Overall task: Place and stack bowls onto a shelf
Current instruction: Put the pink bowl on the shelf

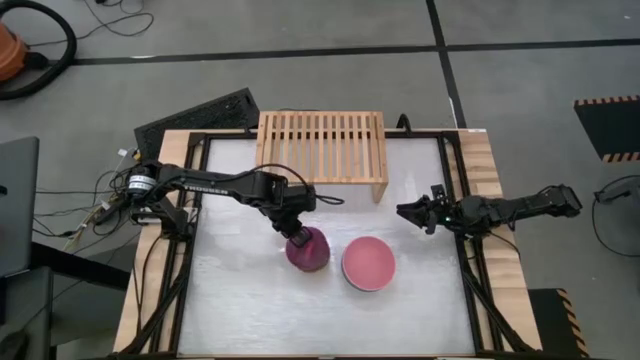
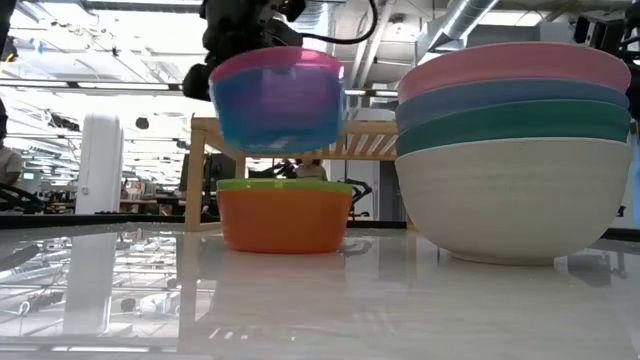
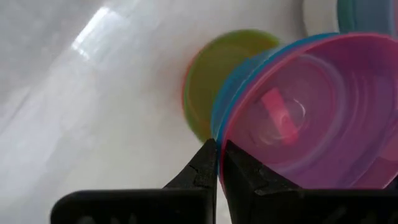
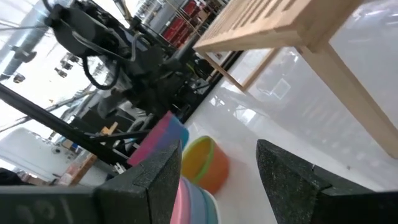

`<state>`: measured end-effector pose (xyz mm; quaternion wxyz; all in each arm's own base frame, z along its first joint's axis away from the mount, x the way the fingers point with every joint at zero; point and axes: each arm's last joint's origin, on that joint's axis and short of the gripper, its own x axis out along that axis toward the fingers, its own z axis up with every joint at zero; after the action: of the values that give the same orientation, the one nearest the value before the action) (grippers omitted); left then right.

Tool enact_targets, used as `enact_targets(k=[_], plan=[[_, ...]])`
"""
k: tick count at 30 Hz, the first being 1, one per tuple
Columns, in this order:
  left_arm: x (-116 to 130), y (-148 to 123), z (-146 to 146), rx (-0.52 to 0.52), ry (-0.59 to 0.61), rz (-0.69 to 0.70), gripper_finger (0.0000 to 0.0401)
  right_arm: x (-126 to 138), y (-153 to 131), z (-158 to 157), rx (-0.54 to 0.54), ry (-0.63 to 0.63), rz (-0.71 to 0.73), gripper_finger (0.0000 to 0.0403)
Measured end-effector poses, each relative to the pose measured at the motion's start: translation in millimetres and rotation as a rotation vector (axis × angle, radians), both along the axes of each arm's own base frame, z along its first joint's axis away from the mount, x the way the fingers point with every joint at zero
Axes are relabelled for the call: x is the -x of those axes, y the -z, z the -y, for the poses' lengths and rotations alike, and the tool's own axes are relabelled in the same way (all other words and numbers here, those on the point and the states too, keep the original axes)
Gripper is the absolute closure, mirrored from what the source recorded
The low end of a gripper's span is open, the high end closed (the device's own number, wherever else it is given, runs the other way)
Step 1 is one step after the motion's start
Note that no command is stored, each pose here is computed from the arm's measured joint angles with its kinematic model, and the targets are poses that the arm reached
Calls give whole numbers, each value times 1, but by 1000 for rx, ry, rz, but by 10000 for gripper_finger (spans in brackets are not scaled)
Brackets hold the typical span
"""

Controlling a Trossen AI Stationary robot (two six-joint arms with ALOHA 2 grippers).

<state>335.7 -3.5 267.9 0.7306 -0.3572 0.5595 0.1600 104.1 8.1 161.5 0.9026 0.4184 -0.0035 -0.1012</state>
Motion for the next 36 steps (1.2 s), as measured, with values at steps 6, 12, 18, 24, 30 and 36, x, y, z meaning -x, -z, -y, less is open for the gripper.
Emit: enact_targets(k=[6, 12, 18, 24, 30, 36], plan=[[2, -4, -6, 3, -11, 8, 401, -2, -6, 0, -14, -3, 60, 168], [-11, -15, -7, 24, -21, 144, 401, -7, -10, -1, -1, -3, -11, 168], [3, -10, -8, 9, -40, 1, 401, -14, -6, -3, -10, -24, -77, 168], [3, -12, -13, 17, -36, 16, 401, -21, -15, -4, -11, -23, -56, 168], [2, -14, -19, 42, -44, 38, 401, -41, -42, -9, 114, -80, -129, 168], [-2, -16, -19, 45, -34, 92, 401, -73, -52, -15, 205, -144, -303, 168]])
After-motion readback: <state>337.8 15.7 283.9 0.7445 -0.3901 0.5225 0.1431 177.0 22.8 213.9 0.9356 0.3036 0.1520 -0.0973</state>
